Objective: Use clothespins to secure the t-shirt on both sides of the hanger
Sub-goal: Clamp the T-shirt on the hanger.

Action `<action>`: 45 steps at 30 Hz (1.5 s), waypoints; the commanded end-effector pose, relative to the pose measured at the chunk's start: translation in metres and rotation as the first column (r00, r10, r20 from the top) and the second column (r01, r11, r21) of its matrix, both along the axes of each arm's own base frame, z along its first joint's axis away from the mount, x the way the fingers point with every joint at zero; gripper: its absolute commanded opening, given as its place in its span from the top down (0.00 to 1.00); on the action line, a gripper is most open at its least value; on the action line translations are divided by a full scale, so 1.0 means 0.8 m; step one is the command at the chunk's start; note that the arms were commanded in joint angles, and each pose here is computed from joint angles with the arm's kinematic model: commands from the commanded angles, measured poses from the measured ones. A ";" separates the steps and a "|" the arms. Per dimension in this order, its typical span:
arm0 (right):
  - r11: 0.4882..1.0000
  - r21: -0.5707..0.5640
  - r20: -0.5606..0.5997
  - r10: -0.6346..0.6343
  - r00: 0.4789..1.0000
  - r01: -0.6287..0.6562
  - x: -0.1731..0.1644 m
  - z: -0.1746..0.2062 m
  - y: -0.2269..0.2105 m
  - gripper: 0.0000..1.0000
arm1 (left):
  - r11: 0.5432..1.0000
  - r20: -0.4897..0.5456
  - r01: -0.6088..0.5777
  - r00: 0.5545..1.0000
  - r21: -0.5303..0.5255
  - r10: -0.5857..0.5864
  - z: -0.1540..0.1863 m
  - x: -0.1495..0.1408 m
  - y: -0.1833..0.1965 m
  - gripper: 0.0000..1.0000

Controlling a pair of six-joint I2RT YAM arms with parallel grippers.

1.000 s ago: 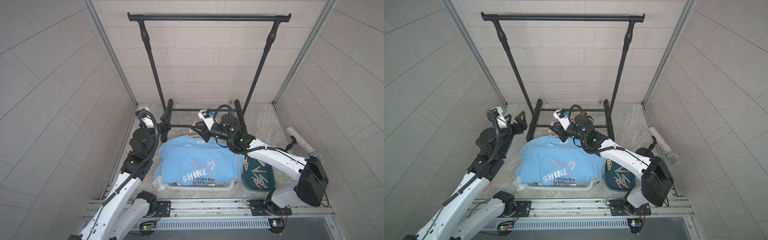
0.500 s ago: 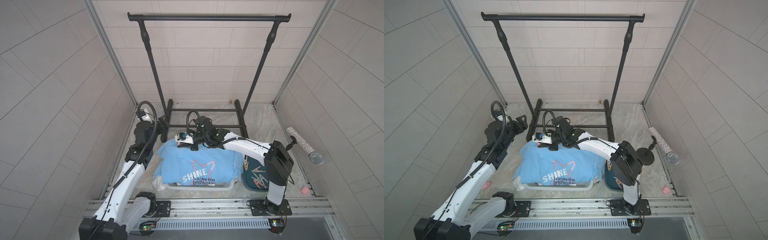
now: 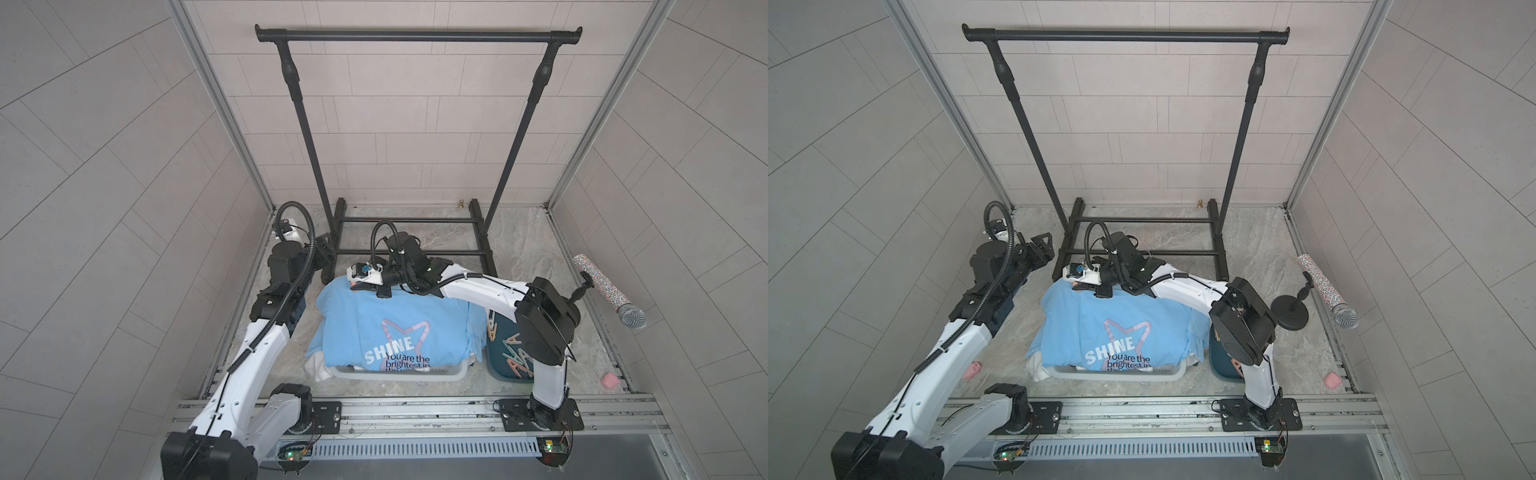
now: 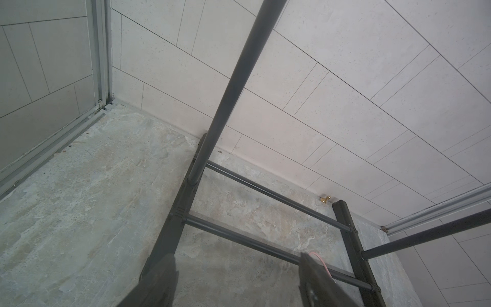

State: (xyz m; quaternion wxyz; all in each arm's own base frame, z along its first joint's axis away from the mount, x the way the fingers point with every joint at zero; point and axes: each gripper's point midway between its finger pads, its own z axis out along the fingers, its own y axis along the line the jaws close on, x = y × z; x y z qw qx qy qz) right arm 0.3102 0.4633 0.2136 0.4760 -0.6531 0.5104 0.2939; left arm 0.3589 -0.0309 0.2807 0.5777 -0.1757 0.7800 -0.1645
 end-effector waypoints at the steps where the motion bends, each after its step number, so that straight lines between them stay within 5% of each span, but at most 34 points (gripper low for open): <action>1: 0.994 0.109 0.023 -0.020 1.000 0.017 0.016 0.041 -0.002 1.00 | 1.000 0.016 0.010 1.000 0.011 -0.011 0.004 0.001 0.000 0.25; 14: 0.997 -0.010 0.042 -0.075 0.996 0.076 0.059 -0.008 -0.013 1.00 | 0.998 0.044 0.059 0.997 -0.006 -0.058 0.004 0.005 -0.011 0.27; 45: 0.999 -0.032 -0.072 -0.031 0.997 0.028 0.036 -0.012 -0.018 1.00 | 0.997 0.048 0.072 0.996 -0.006 -0.071 0.001 0.008 -0.014 0.28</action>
